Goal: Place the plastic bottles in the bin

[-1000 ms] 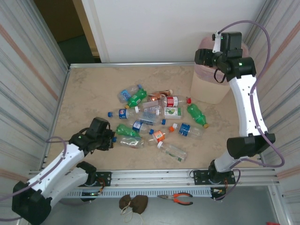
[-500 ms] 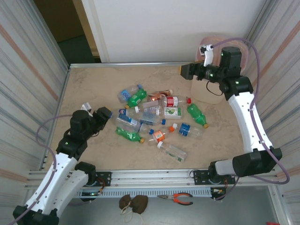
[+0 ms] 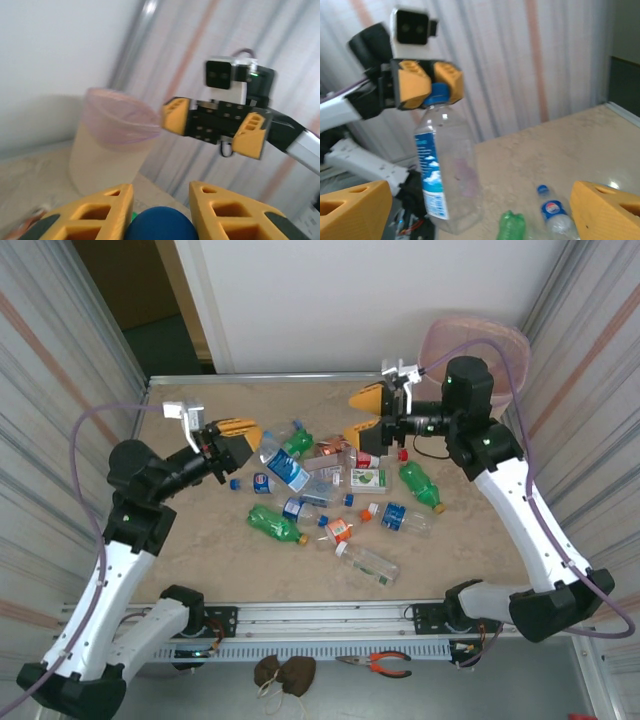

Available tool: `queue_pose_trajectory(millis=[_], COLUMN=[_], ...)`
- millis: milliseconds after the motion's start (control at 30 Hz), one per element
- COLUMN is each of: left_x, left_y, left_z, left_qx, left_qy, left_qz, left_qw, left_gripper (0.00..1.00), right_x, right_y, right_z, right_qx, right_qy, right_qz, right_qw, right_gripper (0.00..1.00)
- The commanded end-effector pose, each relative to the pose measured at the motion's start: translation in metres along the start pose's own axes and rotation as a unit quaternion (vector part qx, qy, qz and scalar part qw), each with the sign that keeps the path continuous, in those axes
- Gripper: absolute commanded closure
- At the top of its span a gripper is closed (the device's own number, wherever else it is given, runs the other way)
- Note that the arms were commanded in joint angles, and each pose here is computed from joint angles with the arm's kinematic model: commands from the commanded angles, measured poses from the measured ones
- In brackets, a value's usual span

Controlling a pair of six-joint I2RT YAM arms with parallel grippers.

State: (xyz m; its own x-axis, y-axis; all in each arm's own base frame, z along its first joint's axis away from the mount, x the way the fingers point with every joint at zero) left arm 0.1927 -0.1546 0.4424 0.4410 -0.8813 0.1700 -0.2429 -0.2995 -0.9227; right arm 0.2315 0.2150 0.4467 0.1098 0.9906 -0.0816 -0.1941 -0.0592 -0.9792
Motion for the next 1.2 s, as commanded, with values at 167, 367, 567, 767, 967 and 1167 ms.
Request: queue_pose_trajectory(millis=[167, 367, 567, 767, 967, 1167], left_x=[0.016, 0.027, 0.034, 0.039, 0.040, 0.040], left_y=[-0.013, -0.023, -0.026, -0.027, -0.028, -0.030], left_z=[-0.071, -0.081, -0.081, -0.076, -0.077, -0.077], left_qx=[0.196, 0.206, 0.207, 0.194, 0.192, 0.194], left_qy=[0.203, 0.232, 0.233, 0.221, 0.220, 0.214], left_qz=[0.021, 0.020, 0.018, 0.022, 0.019, 0.014], left_qw=[0.959, 0.950, 0.950, 0.956, 0.956, 0.957], left_gripper=[1.00, 1.00, 1.00, 1.00, 1.00, 1.00], right_x=[0.018, 0.032, 0.045, 0.053, 0.056, 0.058], right_y=[0.002, 0.014, 0.033, 0.048, 0.055, 0.056], right_z=[0.051, 0.068, 0.076, 0.076, 0.068, 0.064], right_qx=[-0.063, -0.067, -0.064, -0.078, -0.088, -0.095], right_qy=[-0.091, -0.127, -0.155, -0.155, -0.134, -0.122], right_qz=[0.004, 0.021, 0.049, 0.073, 0.086, 0.091], right_qw=[0.994, 0.989, 0.985, 0.982, 0.983, 0.984], right_gripper=[0.01, 0.01, 0.06, 0.21, 0.29, 0.22])
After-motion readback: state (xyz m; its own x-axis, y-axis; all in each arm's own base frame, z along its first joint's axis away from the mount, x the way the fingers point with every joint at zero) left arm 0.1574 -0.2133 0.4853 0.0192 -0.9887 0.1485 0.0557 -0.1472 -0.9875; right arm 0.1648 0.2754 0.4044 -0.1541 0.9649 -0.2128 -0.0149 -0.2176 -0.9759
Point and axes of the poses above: each hand's point on the last joint's axis, 136 mm out from that joint toward the fingers, its own x axis out along the fingers, its own z axis along the line the jaws close on, y = z × x, the point moved 5 cm from there along -x, back along the fingers, and after that the axes turned 2 degrees about -x, right-handed, at the moved point
